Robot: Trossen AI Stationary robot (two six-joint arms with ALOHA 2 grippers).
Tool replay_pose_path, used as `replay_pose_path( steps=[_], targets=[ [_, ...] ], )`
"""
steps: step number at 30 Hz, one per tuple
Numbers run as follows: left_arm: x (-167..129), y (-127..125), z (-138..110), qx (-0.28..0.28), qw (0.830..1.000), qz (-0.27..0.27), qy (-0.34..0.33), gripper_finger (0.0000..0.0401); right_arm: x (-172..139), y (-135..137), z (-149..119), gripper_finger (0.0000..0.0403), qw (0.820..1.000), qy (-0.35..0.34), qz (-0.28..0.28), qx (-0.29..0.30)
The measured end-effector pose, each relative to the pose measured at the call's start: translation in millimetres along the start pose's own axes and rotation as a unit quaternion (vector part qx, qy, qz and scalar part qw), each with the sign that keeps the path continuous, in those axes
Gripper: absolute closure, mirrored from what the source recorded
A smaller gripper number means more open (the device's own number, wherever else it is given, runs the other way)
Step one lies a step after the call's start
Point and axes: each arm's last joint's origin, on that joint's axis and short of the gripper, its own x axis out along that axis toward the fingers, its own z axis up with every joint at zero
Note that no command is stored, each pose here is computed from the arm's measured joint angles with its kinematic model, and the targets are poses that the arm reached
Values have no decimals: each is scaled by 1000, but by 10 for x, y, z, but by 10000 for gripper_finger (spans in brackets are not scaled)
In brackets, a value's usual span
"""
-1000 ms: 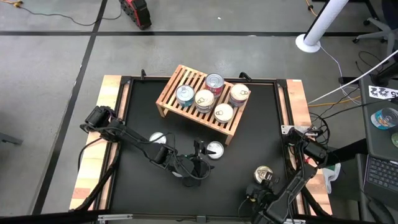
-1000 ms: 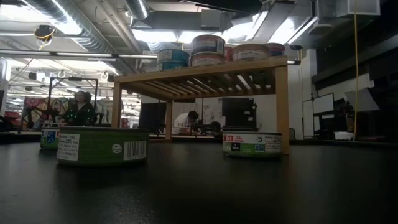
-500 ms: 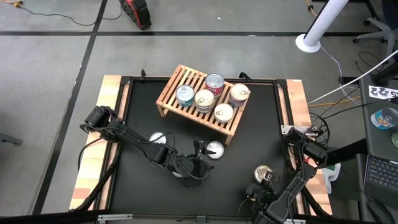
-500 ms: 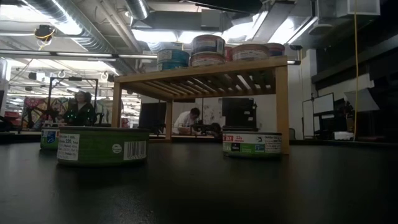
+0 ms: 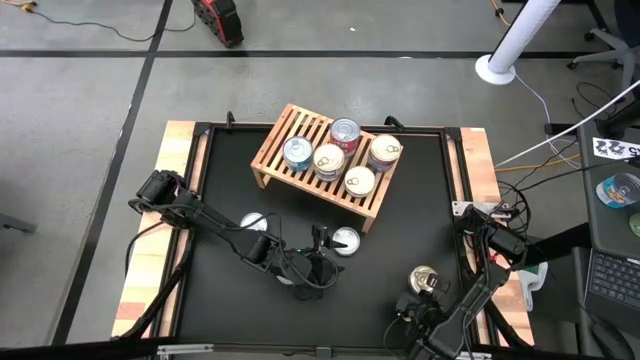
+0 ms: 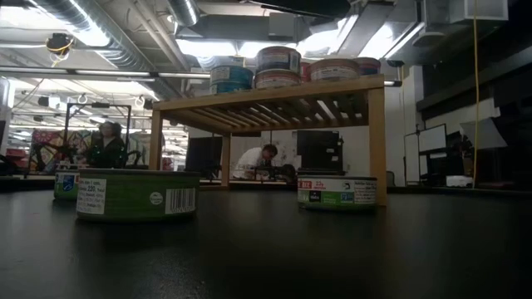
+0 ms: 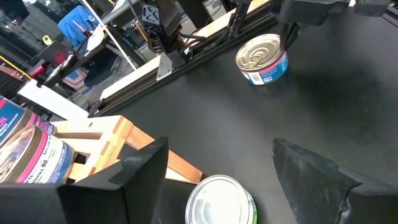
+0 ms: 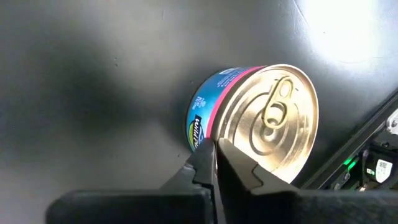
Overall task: Stack canned seafood by type on shelf
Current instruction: Stack the blue and pink tuna can on top of the blue and pink tuna can on the shelf
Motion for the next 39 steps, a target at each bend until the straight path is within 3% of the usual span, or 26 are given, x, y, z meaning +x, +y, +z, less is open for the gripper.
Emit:
replay_pose_path(
  steps=[15, 30, 39],
  targets=[
    [-73, -107, 31, 12, 1000, -12, -8, 119, -85, 22, 250, 401, 999, -33, 25, 14],
    [-244, -335, 91, 28, 999, -39, -25, 119, -19, -20, 773, 402, 996, -65, 62, -3],
    [-386, -520, 56, 62, 996, -63, -7, 119, -42, -7, 1091, 403, 988, -97, 116, -19]
  ],
)
